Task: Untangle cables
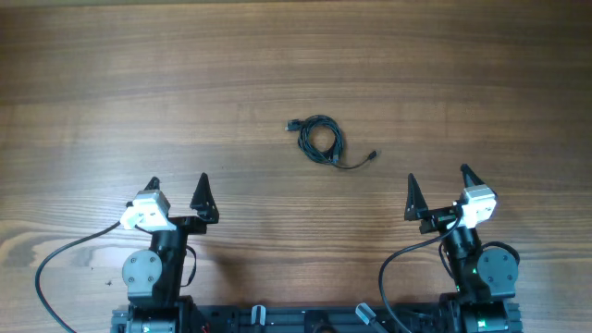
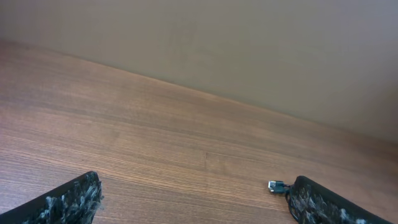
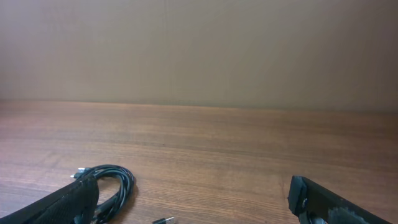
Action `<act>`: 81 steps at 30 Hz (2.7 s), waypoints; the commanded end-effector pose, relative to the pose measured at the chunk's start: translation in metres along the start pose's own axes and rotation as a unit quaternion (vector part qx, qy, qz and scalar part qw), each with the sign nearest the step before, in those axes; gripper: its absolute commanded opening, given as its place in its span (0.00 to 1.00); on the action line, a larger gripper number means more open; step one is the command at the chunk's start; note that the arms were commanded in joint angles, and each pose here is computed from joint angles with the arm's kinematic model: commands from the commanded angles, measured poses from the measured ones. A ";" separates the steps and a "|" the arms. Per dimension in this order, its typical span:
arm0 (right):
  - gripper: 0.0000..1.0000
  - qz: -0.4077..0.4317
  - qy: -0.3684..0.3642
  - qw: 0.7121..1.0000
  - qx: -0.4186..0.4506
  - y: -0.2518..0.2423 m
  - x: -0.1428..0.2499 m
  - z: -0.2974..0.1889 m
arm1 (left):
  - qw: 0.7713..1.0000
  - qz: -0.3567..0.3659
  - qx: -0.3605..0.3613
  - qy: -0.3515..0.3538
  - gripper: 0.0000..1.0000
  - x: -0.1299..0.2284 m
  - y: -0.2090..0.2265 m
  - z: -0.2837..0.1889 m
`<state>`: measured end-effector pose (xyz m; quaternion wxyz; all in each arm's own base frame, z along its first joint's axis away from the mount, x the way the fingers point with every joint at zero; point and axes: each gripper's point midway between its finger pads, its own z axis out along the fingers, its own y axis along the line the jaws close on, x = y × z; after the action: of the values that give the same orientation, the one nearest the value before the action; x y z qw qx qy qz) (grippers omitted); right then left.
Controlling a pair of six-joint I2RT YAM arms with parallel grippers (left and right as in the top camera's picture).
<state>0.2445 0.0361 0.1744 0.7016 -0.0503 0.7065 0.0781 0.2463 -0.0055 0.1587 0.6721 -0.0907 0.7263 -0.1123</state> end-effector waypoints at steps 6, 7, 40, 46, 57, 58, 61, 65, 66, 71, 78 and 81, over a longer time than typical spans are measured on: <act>1.00 -0.002 -0.001 1.000 -0.005 0.001 0.000 0.000 | 1.000 0.010 0.005 0.004 1.00 0.003 -0.001 0.000; 1.00 -0.002 -0.001 1.000 -0.005 0.001 0.000 0.000 | 1.000 0.012 0.004 0.003 1.00 0.002 0.000 0.000; 1.00 0.045 0.224 0.973 0.023 -0.009 0.003 0.041 | 0.981 -0.062 -0.011 0.186 1.00 -0.042 -0.029 0.010; 1.00 0.055 0.328 0.943 0.028 -0.010 0.004 0.053 | 0.956 -0.076 -0.033 0.282 1.00 -0.057 -0.036 0.028; 1.00 0.108 0.365 0.923 -0.049 0.021 -0.005 0.058 | 0.921 -0.089 -0.065 0.374 1.00 -0.037 -0.030 0.031; 1.00 0.107 0.363 0.924 -0.049 0.021 -0.006 0.058 | 0.925 -0.088 -0.060 0.365 1.00 -0.040 -0.032 0.035; 1.00 0.106 0.358 0.926 -0.050 0.020 -0.008 0.060 | 0.938 -0.096 -0.006 0.334 1.00 -0.056 -0.050 0.049; 1.00 0.106 0.358 0.926 -0.050 0.020 -0.008 0.061 | 0.939 -0.129 0.026 0.316 1.00 -0.061 -0.067 0.069; 1.00 0.106 0.358 0.926 -0.050 0.020 -0.008 0.060 | 0.938 -0.125 0.034 0.321 1.00 -0.057 -0.072 0.076; 1.00 0.106 0.358 0.926 -0.050 0.020 -0.007 0.061 | 0.927 -0.092 0.034 0.363 0.99 -0.029 -0.094 0.100; 1.00 0.109 0.371 0.921 -0.048 0.020 0.001 0.062 | 0.912 -0.031 0.037 0.408 0.99 0.031 -0.136 0.144; 1.00 0.112 0.386 0.914 -0.047 0.019 0.010 0.063 | 0.914 0.003 0.033 0.404 1.00 0.063 -0.152 0.161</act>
<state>0.2989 0.0651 0.1656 0.3657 -0.0328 0.9170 0.1556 0.3846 -0.1592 0.1497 0.3133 -0.0204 0.9289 -0.1962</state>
